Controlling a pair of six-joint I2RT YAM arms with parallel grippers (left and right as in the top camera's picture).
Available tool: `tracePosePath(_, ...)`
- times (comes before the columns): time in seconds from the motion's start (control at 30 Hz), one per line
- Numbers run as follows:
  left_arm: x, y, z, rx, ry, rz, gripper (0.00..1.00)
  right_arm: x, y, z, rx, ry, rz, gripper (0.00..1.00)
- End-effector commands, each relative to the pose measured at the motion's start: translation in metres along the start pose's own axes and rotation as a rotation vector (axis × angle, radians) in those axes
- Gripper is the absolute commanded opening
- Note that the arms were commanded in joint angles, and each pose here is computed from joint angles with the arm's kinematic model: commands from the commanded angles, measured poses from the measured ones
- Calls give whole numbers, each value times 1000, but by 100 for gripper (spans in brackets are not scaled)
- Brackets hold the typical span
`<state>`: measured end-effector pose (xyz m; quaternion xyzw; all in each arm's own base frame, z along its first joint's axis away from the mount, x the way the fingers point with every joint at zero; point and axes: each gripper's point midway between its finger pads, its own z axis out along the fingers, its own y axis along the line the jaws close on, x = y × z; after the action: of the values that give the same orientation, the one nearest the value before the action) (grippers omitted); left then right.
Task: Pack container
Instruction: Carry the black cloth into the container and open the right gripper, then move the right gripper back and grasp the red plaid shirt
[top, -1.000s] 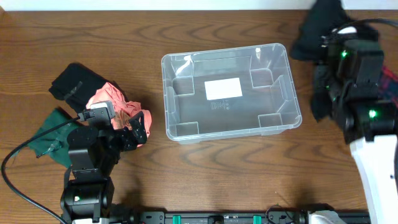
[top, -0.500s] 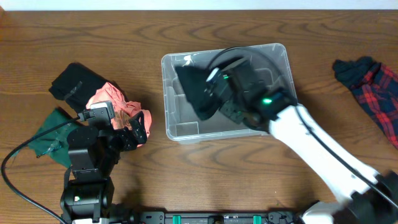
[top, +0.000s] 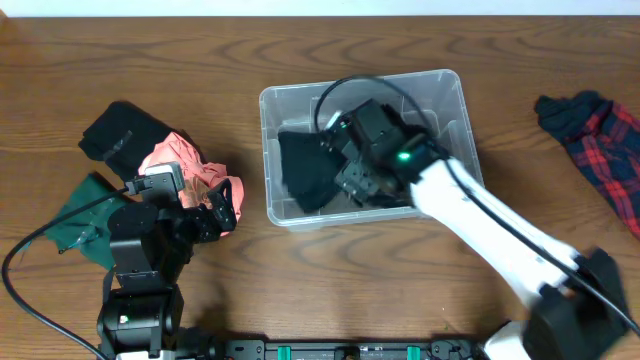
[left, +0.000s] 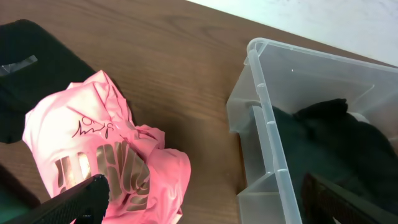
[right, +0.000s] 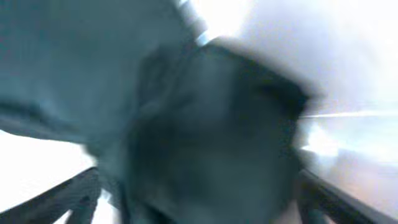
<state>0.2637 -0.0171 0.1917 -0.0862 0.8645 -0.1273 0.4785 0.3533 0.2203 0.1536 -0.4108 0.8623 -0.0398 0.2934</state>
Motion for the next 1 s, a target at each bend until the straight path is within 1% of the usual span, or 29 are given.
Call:
tracePosePath(0.0, -10, -7, -5, 22, -25, 7, 98, -35, -66, -88, 204, -225, 137, 99)
tracePosePath(0.07, -11, -7, -5, 22, -25, 7, 98, -35, -83, -116, 212, -300, 181, 99)
tracePosePath(0.13, -10, -7, -5, 22, -24, 6, 98, -27, -99, -132, 228, -326, 259, 99)
tracePosePath(0.2, -10, -7, -5, 22, -24, 6, 98, -6, -124, -143, 282, -313, 416, 99)
tracePosePath(0.27, -10, -7, -5, 22, -24, 6, 98, 23, -150, -145, 353, -261, 547, 99)
tracePosePath(0.33, -10, -7, -5, 21, -23, 6, 98, 56, -176, -141, 437, -173, 613, 99)
tracePosePath(0.43, -10, -7, -5, 22, -22, 6, 98, 126, -219, -133, 622, 22, 713, 99)
tracePosePath(0.47, -10, -7, -5, 22, -22, 6, 98, 155, -233, -129, 681, 111, 737, 99)
tracePosePath(0.5, -10, -7, -5, 22, -22, 6, 98, 179, -243, -124, 709, 181, 756, 99)
tracePosePath(0.57, -10, -7, -5, 22, -22, 6, 98, 227, -255, -103, 702, 317, 794, 99)
tracePosePath(0.6, -10, -7, -4, 22, -22, 6, 98, 244, -257, -94, 686, 365, 798, 99)
tracePosePath(0.7, -10, -7, -4, 21, -21, 6, 98, 305, -256, -60, 599, 544, 815, 99)
tracePosePath(0.83, -10, -7, -4, 21, -21, 6, 98, 353, -248, -22, 513, 660, 877, 99)
tracePosePath(0.97, -10, -6, -4, 21, -21, 6, 98, 388, -251, -6, 536, 738, 903, 99)
